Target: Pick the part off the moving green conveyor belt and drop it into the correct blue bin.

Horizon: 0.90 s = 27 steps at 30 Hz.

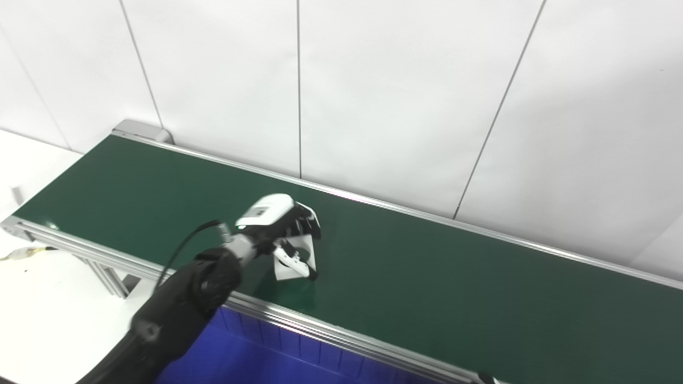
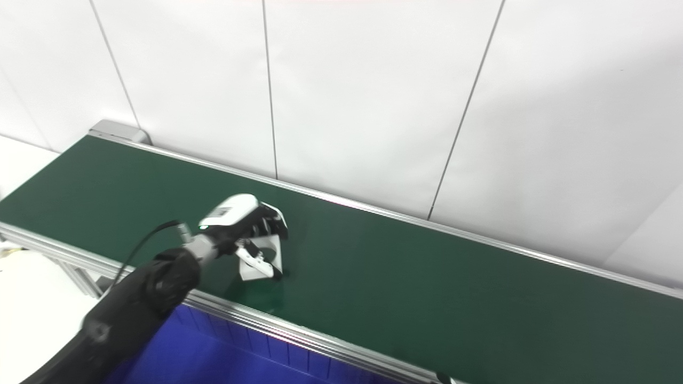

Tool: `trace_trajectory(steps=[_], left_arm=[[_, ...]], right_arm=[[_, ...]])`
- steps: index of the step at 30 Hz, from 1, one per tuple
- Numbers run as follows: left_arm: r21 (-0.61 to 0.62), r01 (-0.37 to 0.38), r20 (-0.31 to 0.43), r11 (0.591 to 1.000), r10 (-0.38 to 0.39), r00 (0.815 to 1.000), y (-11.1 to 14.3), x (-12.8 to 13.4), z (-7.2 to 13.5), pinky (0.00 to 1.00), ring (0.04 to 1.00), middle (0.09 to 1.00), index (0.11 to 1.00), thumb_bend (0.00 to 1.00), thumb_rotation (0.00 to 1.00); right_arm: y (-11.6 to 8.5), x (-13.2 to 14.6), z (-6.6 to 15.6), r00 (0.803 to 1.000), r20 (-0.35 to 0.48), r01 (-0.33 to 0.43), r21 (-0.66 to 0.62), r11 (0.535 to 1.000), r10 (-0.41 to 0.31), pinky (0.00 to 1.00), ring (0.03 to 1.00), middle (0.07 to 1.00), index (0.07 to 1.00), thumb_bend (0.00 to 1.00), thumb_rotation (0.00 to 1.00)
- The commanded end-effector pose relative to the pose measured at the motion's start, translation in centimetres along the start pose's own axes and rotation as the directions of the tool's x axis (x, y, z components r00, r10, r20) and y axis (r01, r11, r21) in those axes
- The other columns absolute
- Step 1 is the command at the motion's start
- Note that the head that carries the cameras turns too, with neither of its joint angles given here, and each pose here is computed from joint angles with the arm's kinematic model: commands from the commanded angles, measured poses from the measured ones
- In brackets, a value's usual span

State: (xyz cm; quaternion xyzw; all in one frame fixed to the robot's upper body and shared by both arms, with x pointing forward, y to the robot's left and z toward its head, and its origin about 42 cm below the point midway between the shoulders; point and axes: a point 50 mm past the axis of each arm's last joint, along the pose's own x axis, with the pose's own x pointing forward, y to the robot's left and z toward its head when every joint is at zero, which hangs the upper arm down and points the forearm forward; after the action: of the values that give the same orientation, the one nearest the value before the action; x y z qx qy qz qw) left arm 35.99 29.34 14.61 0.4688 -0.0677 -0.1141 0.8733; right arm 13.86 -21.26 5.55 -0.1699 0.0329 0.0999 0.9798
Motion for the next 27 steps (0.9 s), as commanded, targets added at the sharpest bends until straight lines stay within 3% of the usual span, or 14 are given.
trace_trajectory(steps=[1, 7, 12, 15, 16, 20, 27], left_arm=[[-0.065, -0.095, 0.08, 0.993, 0.1, 0.992, 1.8, -0.5, 1.3, 0.32, 0.379, 0.454, 0.522, 0.5, 0.0], [-0.208, -0.147, 0.146, 0.967, 0.18, 0.973, 1.6, -3.9, 2.5, 0.29, 0.38, 0.461, 0.52, 0.5, 0.0], [-0.332, -0.121, 0.179, 0.936, 0.189, 0.966, 0.1, -6.2, 2.9, 0.24, 0.364, 0.451, 0.515, 0.49, 0.0], [-0.364, -0.077, 0.187, 0.928, 0.154, 0.97, -1.4, -7.4, 3.1, 0.2, 0.355, 0.442, 0.515, 0.49, 0.0], [-0.376, -0.058, 0.189, 0.925, 0.138, 0.972, -2.2, -8.0, 3.2, 0.25, 0.371, 0.464, 0.52, 0.49, 0.0], [-0.4, 0.018, 0.195, 0.916, 0.066, 0.979, -5.0, -9.5, 3.2, 0.32, 0.397, 0.489, 0.519, 0.5, 0.0], [-0.369, 0.143, 0.217, 0.918, -0.064, 0.974, -8.1, -10.9, 3.9, 0.39, 0.439, 0.495, 0.492, 0.5, 0.0]], right_arm=[[-0.2, 0.1, 1.3, 0.997, 0.077, 0.024, 0.02, 1.0, -0.026, 0.75, 0.808, 0.853, 0.908, 0.75, 0.26], [-0.2, 0.1, 2.0, 0.996, 0.087, 0.035, 0.017, 0.999, -0.036, 0.73, 0.793, 0.837, 0.897, 0.79, 0.29], [0.2, -0.2, 2.5, 0.995, 0.091, 0.049, 0.019, 0.999, -0.05, 0.73, 0.793, 0.837, 0.9, 0.8, 0.32], [0.7, -0.3, 2.6, 0.993, 0.094, 0.067, 0.02, 0.998, -0.069, 0.74, 0.795, 0.84, 0.904, 0.8, 0.37], [0.9, -0.4, 2.5, 0.992, 0.096, 0.076, 0.023, 0.997, -0.078, 0.74, 0.797, 0.842, 0.909, 0.79, 0.4], [1.5, -0.3, 2.5, 0.988, 0.113, 0.098, 0.034, 0.995, -0.102, 0.75, 0.801, 0.846, 0.918, 0.78, 0.43], [1.6, 0.0, 2.9, 0.982, 0.134, 0.128, 0.034, 0.991, -0.132, 0.76, 0.8, 0.84, 0.931, 0.77, 0.47]])
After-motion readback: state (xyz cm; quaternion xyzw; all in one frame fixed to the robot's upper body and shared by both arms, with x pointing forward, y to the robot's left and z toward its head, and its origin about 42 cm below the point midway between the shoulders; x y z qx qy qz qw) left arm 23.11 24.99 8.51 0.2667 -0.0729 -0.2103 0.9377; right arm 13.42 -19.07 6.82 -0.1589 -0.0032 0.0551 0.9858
